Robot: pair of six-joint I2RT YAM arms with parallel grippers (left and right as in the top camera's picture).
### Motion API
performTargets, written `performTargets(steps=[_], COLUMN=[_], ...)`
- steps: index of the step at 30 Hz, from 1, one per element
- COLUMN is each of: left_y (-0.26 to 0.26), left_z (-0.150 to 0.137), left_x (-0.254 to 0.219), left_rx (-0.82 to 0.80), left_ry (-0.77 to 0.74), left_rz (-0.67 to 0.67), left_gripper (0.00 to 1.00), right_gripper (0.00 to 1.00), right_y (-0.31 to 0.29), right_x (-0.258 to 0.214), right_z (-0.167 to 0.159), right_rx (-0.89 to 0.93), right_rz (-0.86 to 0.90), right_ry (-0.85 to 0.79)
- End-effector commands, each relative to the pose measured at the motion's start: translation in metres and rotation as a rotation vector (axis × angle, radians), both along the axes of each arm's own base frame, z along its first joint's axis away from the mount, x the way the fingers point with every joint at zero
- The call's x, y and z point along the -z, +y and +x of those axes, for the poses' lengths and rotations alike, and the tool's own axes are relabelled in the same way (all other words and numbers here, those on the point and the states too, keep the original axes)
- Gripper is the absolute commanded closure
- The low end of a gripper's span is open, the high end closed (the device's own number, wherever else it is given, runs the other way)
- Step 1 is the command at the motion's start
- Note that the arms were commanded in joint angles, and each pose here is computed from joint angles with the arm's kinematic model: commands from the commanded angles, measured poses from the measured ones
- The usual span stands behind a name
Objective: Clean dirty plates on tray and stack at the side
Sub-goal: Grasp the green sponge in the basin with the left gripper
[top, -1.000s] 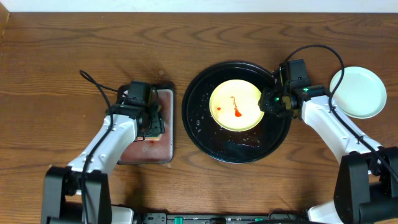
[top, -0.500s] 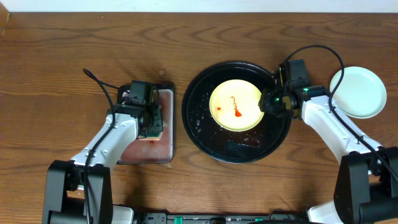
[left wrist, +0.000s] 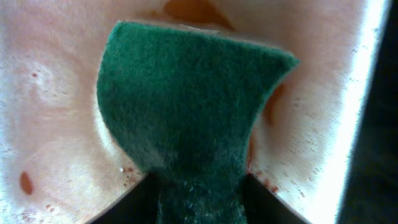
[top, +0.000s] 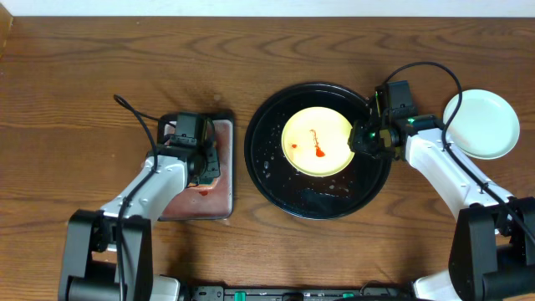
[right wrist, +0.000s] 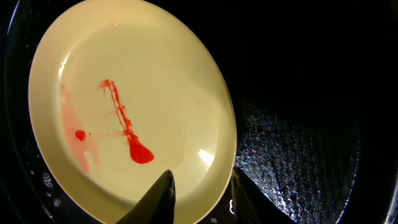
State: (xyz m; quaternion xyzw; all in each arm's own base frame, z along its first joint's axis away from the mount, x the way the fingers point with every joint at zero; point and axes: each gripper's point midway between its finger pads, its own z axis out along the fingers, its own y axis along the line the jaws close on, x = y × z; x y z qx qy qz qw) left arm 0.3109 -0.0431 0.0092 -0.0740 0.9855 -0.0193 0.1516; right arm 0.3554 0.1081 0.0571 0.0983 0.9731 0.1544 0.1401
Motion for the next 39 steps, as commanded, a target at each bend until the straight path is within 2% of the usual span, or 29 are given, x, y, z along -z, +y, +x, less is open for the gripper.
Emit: performTargets(steps=[1, 4, 5, 6, 15, 24, 28, 39], left_y=[0.0, 0.0, 0.0, 0.0, 0.0, -0.002, -0.002, -0.001], left_z=[-0.015, -0.015, -0.015, -0.015, -0.01, 0.001, -0.003, -0.006], left_x=[0.024, 0.025, 0.025, 0.025, 0.007, -0.068, -0.106, -0.115], left_rx=[0.008, 0.007, 0.007, 0.007, 0.007, 0.009, 0.009, 0.01], left_ry=[0.085, 0.088, 0.087, 0.088, 0.045, -0.182, -0.295, -0.32], left_rz=[0.004, 0.005, 0.005, 0.005, -0.001, -0.036, -0.053, -0.057], left_gripper=[0.67, 0.73, 0.8, 0.92, 0.93, 0.93, 0.93, 0.93], right_gripper=[0.73, 0.73, 0.73, 0.73, 0.73, 0.69, 0.65, 0.55], right_y=[0.002, 0.002, 0.002, 0.002, 0.002, -0.007, -0.025, -0.023], right_x=[-0.003, -0.003, -0.003, -0.003, -0.003, 0.0, 0.002, 0.024], right_z=[0.003, 0.002, 0.003, 0.003, 0.002, 0.0, 0.004, 0.007], right_rx=[-0.013, -0.013, -0.013, -0.013, -0.014, -0.016, 0.017, -0.014], right_rz=[-0.004, -0.006, -0.005, -0.005, -0.006, -0.062, -0.163, -0.171], right_ry=[-0.009, -0.005, -0.006, -0.006, -0.004, -0.001, -0.016, 0.013])
